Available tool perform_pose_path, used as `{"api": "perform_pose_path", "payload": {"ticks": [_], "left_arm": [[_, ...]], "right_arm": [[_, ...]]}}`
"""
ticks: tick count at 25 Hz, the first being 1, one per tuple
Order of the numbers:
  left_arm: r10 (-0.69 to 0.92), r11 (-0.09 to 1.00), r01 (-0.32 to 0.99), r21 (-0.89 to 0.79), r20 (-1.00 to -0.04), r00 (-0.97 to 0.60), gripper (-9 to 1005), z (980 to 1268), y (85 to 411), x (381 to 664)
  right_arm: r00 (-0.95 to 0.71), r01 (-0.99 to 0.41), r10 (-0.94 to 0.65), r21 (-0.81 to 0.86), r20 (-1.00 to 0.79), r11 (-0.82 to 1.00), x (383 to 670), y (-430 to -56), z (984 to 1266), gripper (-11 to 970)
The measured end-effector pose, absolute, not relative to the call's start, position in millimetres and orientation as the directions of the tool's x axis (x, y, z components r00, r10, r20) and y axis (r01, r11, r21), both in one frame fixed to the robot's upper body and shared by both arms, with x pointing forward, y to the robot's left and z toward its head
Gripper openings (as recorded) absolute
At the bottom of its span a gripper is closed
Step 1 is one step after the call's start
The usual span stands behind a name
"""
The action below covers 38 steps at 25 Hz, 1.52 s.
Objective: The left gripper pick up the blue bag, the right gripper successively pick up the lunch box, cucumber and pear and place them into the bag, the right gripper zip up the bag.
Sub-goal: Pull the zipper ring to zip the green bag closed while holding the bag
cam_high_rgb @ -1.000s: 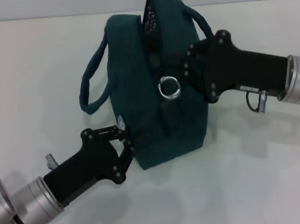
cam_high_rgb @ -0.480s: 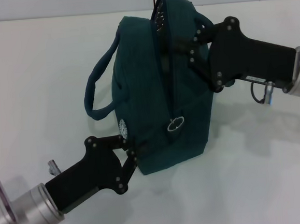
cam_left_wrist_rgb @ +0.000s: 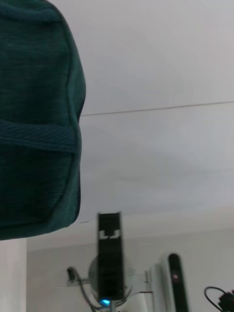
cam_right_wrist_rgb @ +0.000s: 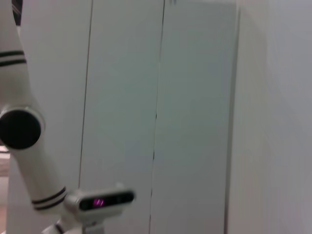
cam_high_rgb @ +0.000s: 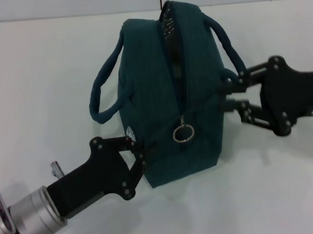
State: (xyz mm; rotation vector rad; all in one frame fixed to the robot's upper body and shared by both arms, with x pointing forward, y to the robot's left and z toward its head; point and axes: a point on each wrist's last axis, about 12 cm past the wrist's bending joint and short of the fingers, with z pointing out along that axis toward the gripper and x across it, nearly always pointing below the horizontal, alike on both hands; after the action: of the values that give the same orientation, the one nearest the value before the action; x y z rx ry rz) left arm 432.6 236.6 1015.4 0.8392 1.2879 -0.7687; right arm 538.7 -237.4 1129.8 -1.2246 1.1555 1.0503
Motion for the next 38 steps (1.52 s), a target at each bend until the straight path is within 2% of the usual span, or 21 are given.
{"api": "perform_pose_path", "payload": {"ticks": [3, 5, 10, 16, 32, 38], "left_arm": [[-0.023, 0.492, 0.865, 0.100, -0.992, 0.128, 67, 1016, 236, 433], [-0.023, 0.486, 0.868, 0.100, -0.992, 0.128, 67, 1016, 235, 434], [-0.024, 0.473, 0.875, 0.104, -0.991, 0.130, 68, 1017, 233, 434], [-0.025, 0.465, 0.879, 0.103, -0.991, 0.129, 67, 1016, 232, 434], [-0.022, 0.463, 0.879, 0.115, -0.990, 0.141, 66, 1017, 232, 435], [-0.025, 0.462, 0.879, 0.116, -0.989, 0.143, 65, 1018, 232, 434]], "right_arm": [[0.096, -0.991, -0.080, -0.103, -0.992, 0.084, 539, -241, 1122, 94], [0.072, -0.990, -0.123, -0.086, -0.990, 0.109, 540, -241, 1114, 322], [0.052, -0.986, -0.190, -0.080, -0.980, 0.144, 540, -234, 1100, 341], [0.047, -0.992, -0.235, -0.073, -0.971, 0.102, 539, -220, 1094, 363], [0.056, -0.996, -0.268, -0.073, -0.962, 0.054, 546, -192, 1093, 349], [0.108, -0.992, -0.251, -0.121, -0.962, 0.036, 547, -190, 1098, 203]]}}
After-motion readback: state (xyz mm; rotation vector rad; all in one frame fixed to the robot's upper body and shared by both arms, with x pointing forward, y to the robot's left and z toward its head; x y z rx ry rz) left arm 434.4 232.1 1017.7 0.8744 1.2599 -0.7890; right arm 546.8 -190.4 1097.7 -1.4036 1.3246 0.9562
